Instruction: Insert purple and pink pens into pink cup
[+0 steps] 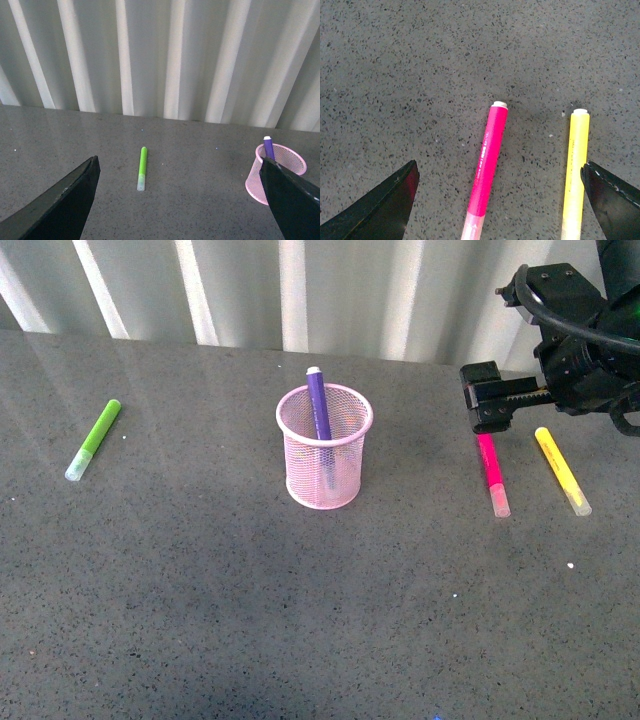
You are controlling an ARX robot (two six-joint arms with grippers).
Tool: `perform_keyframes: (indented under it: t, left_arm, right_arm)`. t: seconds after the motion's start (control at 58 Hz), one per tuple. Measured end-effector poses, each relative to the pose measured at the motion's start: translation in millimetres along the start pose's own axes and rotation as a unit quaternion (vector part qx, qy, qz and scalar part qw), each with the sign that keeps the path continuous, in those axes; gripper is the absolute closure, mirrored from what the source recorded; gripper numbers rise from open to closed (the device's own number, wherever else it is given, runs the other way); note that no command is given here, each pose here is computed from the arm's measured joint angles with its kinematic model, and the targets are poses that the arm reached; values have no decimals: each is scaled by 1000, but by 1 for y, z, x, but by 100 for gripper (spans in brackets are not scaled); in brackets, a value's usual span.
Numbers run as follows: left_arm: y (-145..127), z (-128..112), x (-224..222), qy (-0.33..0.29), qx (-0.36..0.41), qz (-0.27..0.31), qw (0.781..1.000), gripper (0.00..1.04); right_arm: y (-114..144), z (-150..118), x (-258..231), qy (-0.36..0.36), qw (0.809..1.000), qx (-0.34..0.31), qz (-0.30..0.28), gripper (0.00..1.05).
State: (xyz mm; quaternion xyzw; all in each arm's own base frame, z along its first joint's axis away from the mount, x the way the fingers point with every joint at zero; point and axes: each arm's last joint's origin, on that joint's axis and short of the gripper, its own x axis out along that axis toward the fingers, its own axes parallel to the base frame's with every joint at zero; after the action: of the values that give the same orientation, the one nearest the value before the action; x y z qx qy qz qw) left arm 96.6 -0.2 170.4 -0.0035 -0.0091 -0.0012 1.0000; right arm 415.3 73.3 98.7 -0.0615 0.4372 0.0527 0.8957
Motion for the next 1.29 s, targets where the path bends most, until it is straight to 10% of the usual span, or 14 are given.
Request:
perform_keyframes:
  t: [0.948, 1.293]
  left_arm:
    - [0, 0, 0, 0, 0, 0, 1000, 7]
    - [0, 0, 0, 0, 0, 0, 1000, 7]
  right_arm:
    - [0, -13, 74, 24, 997, 69, 15, 7]
    - [3, -12, 76, 23, 996, 83, 18, 65]
